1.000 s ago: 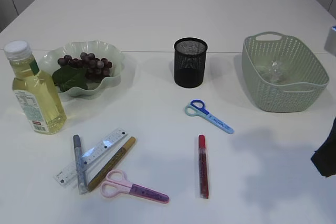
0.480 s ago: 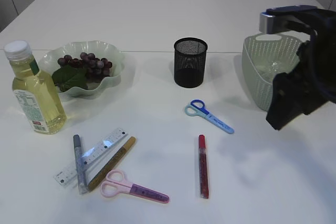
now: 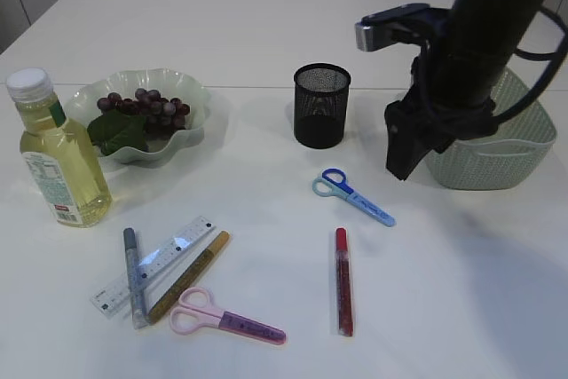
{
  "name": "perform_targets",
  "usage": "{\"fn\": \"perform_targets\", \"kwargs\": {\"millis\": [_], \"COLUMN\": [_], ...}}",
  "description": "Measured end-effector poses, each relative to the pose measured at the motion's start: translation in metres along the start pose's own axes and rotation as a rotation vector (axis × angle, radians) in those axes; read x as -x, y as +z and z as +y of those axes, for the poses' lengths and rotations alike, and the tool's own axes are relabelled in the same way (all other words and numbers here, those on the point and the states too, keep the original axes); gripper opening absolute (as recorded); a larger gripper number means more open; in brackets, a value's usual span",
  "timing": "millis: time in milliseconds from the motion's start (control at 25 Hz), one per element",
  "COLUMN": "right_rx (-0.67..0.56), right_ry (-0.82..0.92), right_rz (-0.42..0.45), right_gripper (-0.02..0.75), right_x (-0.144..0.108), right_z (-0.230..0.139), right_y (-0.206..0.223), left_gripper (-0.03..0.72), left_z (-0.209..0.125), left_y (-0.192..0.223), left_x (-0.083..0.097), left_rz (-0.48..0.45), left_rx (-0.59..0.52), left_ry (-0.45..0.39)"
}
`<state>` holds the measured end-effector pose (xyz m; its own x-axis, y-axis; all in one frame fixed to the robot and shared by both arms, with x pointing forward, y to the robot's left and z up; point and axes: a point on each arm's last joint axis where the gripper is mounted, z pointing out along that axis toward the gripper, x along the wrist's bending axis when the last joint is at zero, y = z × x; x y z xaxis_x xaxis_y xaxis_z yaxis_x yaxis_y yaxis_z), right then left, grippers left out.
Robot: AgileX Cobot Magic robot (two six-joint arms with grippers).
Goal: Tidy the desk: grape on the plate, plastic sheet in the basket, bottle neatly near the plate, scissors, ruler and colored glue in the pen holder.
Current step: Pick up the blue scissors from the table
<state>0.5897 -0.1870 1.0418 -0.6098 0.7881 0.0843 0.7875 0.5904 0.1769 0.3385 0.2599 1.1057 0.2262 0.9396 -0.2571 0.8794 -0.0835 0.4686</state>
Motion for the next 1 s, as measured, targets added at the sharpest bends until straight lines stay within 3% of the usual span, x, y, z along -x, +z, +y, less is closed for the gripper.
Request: {"fn": "perform_targets", "kwargs": {"millis": [200,520,1000], "right_rx": [-0.088,-0.118,-0.191], "right_ry": [-0.103,-0.181,-0.219], "right_rz": [-0.041,-0.044,-0.042], "right_gripper": [0.583,0.583,0.583], "right_x": [0.001,0.014,0.026], "right_z": [0.024,0.053,0.06], "right_y": [0.038,0.078,0.122], "left_gripper": [0.423,0.421,0.414], "left_z": [0.0,0.0,0.0], "left_y": [0.0,0.0,0.0], "left_x": [0.0,0.003,0.005], "left_rz": [0.0,-0.031,-0.054], "left_rx": [0.0,0.0,0.0], "left_ry": [0.0,-0.01,-0.018]}}
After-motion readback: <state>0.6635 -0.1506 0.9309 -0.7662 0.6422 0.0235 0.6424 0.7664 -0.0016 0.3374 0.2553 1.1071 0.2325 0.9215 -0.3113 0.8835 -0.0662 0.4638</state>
